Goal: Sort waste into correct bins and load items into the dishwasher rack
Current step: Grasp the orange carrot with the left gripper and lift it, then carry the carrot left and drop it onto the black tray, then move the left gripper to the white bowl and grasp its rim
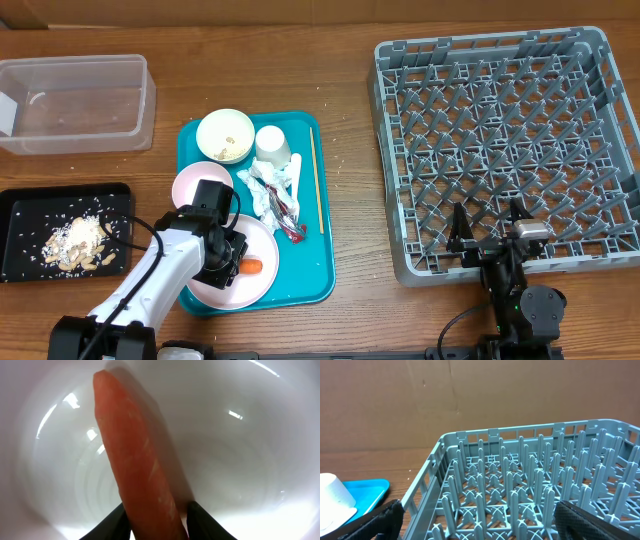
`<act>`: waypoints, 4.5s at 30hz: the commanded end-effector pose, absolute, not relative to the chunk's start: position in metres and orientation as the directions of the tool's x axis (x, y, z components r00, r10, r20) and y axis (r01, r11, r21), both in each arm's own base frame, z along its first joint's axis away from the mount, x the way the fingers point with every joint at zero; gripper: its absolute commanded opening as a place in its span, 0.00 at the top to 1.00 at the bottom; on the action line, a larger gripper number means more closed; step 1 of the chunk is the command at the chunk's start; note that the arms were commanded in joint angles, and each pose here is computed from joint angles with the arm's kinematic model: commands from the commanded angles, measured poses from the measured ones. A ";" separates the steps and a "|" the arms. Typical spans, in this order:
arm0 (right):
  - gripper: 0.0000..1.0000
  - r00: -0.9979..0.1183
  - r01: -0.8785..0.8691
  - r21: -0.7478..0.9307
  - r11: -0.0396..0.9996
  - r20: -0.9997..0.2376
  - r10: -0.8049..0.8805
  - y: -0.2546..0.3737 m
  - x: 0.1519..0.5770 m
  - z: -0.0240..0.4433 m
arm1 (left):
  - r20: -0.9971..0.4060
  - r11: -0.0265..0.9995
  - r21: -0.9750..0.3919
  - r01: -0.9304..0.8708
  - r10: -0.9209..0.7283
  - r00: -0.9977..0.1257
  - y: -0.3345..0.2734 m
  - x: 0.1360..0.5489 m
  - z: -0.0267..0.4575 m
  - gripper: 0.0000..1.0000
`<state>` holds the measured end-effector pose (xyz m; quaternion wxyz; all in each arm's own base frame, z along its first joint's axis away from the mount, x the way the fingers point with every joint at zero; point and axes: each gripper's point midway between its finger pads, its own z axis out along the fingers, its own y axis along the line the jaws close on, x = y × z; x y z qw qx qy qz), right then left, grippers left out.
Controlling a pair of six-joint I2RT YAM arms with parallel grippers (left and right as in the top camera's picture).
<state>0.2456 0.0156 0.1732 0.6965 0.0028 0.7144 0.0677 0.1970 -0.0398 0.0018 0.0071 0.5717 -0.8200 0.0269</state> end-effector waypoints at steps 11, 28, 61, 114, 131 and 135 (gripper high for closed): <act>0.00 -0.027 -0.084 0.097 0.992 -0.995 0.095 0.014 0.246 0.171 | 0.031 0.425 -0.056 -0.903 -0.903 -0.428 -0.042 0.207 0.002 0.86; 0.00 -0.027 -0.084 0.097 0.992 -0.995 0.095 0.014 0.246 0.171 | -0.099 0.533 -0.094 -0.841 -0.845 -0.525 0.001 0.267 0.123 0.95; 0.00 -0.027 -0.084 0.097 0.992 -0.995 0.095 0.014 0.246 0.171 | -0.207 0.043 -0.091 -0.995 -0.978 -0.023 0.247 0.249 0.085 0.32; 0.00 -0.027 -0.084 0.097 0.992 -0.995 0.095 0.014 0.246 0.171 | -0.212 0.816 -0.208 -0.540 -0.576 -0.789 0.010 0.442 0.110 0.05; 0.00 -0.027 -0.084 0.097 0.992 -0.995 0.095 0.014 0.246 0.171 | -0.177 0.823 -0.011 -0.568 -0.561 -0.809 0.035 0.439 0.048 0.28; 0.00 -0.027 -0.084 0.097 0.992 -0.995 0.095 0.014 0.246 0.171 | -0.180 0.833 -0.010 -0.554 -0.546 -0.818 0.035 0.440 0.048 0.41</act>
